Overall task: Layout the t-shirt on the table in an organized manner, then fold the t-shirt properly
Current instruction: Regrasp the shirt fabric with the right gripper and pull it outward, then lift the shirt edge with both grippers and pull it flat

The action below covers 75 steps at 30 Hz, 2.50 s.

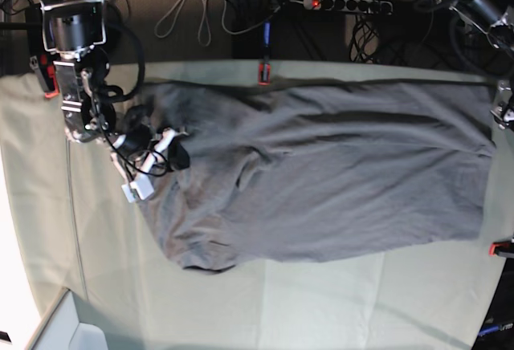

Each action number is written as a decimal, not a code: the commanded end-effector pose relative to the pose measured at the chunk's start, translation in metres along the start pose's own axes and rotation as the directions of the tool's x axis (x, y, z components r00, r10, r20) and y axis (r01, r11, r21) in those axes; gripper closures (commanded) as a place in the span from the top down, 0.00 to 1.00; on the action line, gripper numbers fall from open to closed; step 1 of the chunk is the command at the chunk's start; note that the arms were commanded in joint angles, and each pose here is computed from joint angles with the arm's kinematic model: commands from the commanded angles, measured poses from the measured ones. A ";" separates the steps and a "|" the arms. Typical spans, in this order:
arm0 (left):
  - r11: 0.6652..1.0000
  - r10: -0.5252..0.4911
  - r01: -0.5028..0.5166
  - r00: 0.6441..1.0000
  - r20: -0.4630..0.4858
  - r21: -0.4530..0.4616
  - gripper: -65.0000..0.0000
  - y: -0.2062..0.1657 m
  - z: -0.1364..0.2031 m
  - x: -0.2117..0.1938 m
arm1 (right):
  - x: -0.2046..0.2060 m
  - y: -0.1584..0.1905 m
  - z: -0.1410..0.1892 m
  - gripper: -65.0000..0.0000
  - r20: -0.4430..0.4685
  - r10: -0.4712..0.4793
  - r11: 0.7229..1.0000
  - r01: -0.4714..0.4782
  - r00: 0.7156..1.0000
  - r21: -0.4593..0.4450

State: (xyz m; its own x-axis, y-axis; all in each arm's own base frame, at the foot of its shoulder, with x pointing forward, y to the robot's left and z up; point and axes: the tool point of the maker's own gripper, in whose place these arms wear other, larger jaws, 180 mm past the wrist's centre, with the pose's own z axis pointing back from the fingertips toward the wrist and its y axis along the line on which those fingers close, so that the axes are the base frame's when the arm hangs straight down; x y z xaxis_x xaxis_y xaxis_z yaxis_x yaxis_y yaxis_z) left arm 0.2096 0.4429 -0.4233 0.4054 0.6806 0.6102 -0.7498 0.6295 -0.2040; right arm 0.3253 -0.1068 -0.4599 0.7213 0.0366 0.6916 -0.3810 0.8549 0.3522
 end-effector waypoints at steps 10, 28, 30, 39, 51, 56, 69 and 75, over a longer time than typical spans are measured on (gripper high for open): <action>1.000 -0.006 0.007 0.998 0.055 -0.009 0.72 -0.002 0.004 0.022 | 0.049 -0.002 0.003 0.00 0.107 0.041 0.999 -0.041 0.993 0.000; 1.000 0.001 -0.001 1.000 0.027 -0.013 0.72 -0.006 0.001 0.007 | 0.045 -0.017 0.015 0.45 0.092 0.064 0.998 -0.061 0.994 -0.031; 1.000 0.011 -0.011 1.000 0.003 -0.016 0.72 -0.006 -0.002 -0.005 | 0.043 -0.023 0.028 0.53 0.116 0.053 0.997 -0.046 0.992 -0.057; 0.998 0.053 -0.056 0.992 -0.116 -0.015 0.72 -0.002 -0.019 -0.046 | 0.023 -0.047 0.080 0.55 0.176 0.016 0.986 0.014 0.984 -0.169; 0.999 -0.018 0.012 0.993 -0.113 -0.050 0.35 -0.020 -0.029 -0.055 | -0.029 -0.054 0.074 0.56 0.081 -0.077 0.981 0.090 0.994 -0.173; 0.999 -0.023 0.018 0.995 -0.101 -0.050 0.07 -0.019 -0.029 -0.054 | -0.037 -0.052 0.076 0.50 0.070 -0.085 0.980 0.096 0.994 -0.172; 0.998 -0.025 0.020 0.995 -0.095 -0.054 0.00 -0.022 -0.028 -0.049 | -0.017 -0.052 0.105 0.00 0.143 -0.019 0.977 0.049 0.990 -0.208; 0.998 -0.021 0.016 0.995 -0.098 -0.059 0.00 -0.025 -0.029 -0.051 | -0.028 -0.051 0.138 0.00 0.160 0.001 0.973 0.036 0.987 -0.226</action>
State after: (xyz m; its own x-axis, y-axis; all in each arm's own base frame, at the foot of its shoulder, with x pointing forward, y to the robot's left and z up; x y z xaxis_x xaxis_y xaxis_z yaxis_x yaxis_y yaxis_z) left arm 0.2203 0.4068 -0.4719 0.4527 0.6994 0.5531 -0.7184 0.6535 -0.2384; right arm 0.2366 -0.2197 -0.4255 0.6649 -0.0553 0.7449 -0.1883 0.9526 0.2388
